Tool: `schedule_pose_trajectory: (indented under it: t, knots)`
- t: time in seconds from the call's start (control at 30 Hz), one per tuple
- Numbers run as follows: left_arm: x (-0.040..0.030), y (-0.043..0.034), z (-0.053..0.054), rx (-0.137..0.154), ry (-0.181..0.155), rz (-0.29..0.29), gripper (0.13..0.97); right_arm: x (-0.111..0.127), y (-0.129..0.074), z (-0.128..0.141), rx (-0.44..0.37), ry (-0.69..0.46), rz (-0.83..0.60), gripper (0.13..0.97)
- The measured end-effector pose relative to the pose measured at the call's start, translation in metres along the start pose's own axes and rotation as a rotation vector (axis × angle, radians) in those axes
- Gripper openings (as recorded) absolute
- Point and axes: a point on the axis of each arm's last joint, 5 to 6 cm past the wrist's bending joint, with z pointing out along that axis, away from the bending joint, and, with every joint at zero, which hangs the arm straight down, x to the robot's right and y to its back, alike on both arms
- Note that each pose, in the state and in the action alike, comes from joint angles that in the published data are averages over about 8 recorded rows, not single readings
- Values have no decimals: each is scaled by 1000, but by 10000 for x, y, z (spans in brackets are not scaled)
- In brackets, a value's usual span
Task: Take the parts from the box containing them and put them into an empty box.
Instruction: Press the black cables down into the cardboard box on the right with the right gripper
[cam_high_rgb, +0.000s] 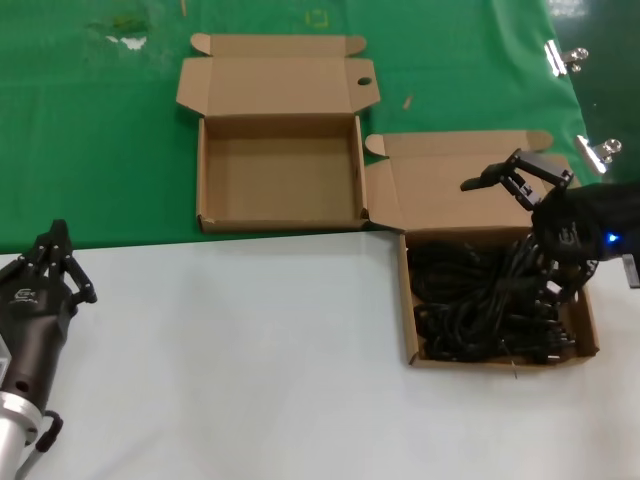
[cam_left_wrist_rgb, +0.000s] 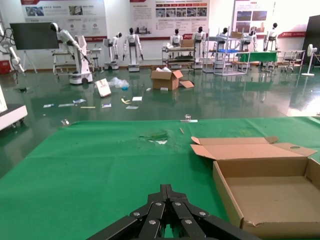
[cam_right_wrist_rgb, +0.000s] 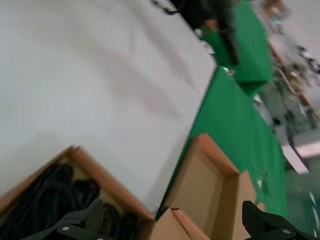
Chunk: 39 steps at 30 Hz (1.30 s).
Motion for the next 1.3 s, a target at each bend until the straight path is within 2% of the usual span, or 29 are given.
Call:
schedule_pose_trajectory:
  t: [0.3, 0.5, 0.87, 1.17, 1.3]
  knots:
    - [0, 0, 0, 0, 0, 0, 140, 20, 248, 60, 0, -100, -177, 966]
    - [0, 0, 0, 0, 0, 0, 140, 0, 383, 109, -20, -147, -245, 966]
    - [0, 0, 0, 0, 0, 0, 140, -102, 562, 153, -48, -194, -276, 966]
    - [0, 0, 0, 0, 0, 0, 140, -179, 598, 180, -44, -195, -272, 922]
    - [0, 0, 0, 0, 0, 0, 140, -208, 605, 203, -43, -193, -270, 867]
